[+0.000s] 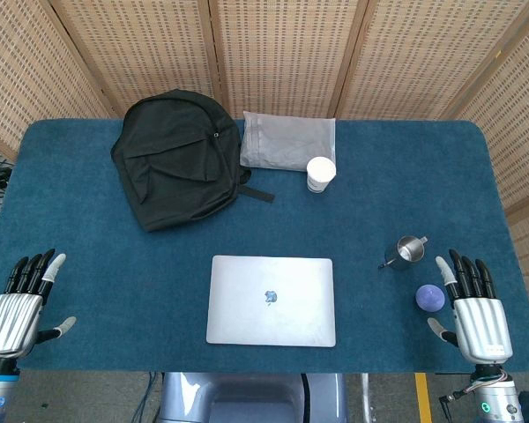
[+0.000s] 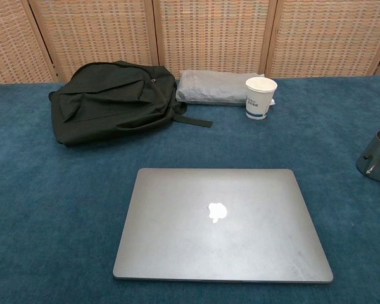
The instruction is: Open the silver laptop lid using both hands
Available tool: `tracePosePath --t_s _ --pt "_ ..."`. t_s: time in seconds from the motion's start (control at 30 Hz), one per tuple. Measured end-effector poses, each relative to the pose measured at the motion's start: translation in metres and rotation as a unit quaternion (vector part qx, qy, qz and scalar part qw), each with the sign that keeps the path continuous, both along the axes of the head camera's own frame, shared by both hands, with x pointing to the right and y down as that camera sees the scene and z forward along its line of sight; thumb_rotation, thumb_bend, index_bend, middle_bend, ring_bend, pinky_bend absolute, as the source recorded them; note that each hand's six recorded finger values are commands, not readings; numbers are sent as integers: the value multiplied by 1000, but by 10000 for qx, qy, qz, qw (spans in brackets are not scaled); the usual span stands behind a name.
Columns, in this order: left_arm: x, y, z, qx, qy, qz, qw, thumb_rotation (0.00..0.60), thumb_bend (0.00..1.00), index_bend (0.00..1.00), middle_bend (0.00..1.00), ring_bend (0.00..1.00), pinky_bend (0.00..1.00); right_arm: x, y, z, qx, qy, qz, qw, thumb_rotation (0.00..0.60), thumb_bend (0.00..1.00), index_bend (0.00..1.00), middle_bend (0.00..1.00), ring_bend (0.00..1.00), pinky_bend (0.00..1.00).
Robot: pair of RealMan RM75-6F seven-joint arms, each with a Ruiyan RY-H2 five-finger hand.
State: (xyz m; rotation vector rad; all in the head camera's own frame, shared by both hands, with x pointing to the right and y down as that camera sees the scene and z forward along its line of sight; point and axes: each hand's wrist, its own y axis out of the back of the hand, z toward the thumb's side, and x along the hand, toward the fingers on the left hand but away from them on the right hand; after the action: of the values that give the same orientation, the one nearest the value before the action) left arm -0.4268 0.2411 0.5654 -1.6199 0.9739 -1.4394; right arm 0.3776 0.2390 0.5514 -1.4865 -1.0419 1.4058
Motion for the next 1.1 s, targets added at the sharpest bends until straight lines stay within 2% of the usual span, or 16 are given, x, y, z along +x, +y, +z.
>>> tracePosePath --t_s 0.33,0.53,0.6,0.7,0.8,0.93,1.1 --pt "5 1 3 -63 63 102 9999 600 0 0 0 0 0 2 -1 -2 7 -38 40 10000 600 0 0 0 0 0" --pt "31 7 9 -247 502 660 9963 600 0 0 0 0 0 4 -1 -1 -15 -51 73 10000 600 0 0 0 0 0" --pt "47 10 11 -317 751 965 9920 600 0 0 0 0 0 5 -1 -1 -20 -51 79 10000 600 0 0 0 0 0" --pt "71 12 14 -345 1073 1481 9825 600 0 0 0 0 0 5 -2 0 -34 -46 79 10000 600 0 0 0 0 0" --pt "100 13 18 -296 1361 2103 9677 600 0 0 0 0 0 5 -2 0 -40 -47 91 9999 600 0 0 0 0 0" --pt "147 14 28 -326 1775 2968 9377 600 0 0 0 0 0 7 -3 -1 -55 -68 136 9999 600 0 0 0 0 0" --pt "194 14 42 -467 2104 3628 9066 600 0 0 0 0 0 10 -4 -2 -55 -108 197 9997 600 0 0 0 0 0"
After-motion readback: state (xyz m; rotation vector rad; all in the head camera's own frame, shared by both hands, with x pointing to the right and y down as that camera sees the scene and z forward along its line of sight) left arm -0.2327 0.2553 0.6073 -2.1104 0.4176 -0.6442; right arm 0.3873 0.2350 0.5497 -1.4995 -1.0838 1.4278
